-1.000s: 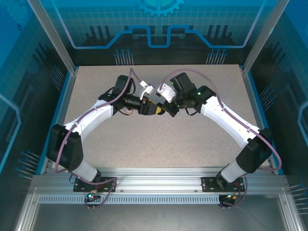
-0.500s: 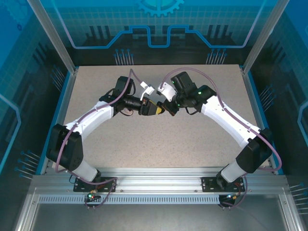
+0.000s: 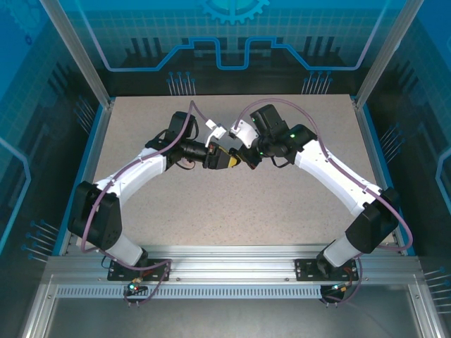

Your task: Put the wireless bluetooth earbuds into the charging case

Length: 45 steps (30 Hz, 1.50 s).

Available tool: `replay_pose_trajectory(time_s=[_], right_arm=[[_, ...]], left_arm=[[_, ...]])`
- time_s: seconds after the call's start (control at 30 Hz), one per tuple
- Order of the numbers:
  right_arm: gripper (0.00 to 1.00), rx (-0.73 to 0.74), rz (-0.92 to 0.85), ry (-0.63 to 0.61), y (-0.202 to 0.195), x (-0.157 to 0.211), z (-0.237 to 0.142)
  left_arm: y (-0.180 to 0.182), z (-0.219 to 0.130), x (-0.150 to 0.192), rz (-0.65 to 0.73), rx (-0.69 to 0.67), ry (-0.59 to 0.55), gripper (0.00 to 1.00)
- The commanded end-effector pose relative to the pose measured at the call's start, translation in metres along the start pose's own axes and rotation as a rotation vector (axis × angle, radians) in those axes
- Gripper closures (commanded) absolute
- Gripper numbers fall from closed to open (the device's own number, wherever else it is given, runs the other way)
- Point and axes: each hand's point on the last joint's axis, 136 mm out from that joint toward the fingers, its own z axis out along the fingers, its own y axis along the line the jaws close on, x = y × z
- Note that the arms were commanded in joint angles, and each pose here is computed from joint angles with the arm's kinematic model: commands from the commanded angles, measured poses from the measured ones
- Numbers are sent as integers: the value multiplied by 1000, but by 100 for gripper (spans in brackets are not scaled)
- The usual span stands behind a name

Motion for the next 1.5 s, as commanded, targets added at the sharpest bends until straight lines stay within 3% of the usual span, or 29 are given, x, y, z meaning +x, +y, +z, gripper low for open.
replay_pose_trajectory(time_s=[0.0,0.5,0.67,0.8,0.87,0.97,1.13,1.27,1.47], right_arm=[[100,18,17,-33,-8,-11,-6],[100,2,26,-36,-6,-11,-5],[100,4,29,-42,-6,-13,-7],[100,22,45,-53,-11,-16,-9],[91,40,70,-66,-17,-20,-13],[66,63,149,-100,-30,-27,-27],[47,64,313,-213,-53,-34,-69],[43,64,475,-243,-74,-24,-84],[43,95,660,-148,-90,7,-50]], left_arm=[[-5,-1,4,-5,38,0,61],[-5,-2,-1,6,35,-25,71],[-4,-1,0,2,38,-27,80],[-3,0,0,-1,39,-30,94],[-3,0,1,0,36,-34,100],[1,-1,1,10,6,-49,100],[5,-12,-2,80,-95,-127,100],[9,-24,-10,155,-189,-236,100],[16,-62,-25,330,-415,-499,100]])
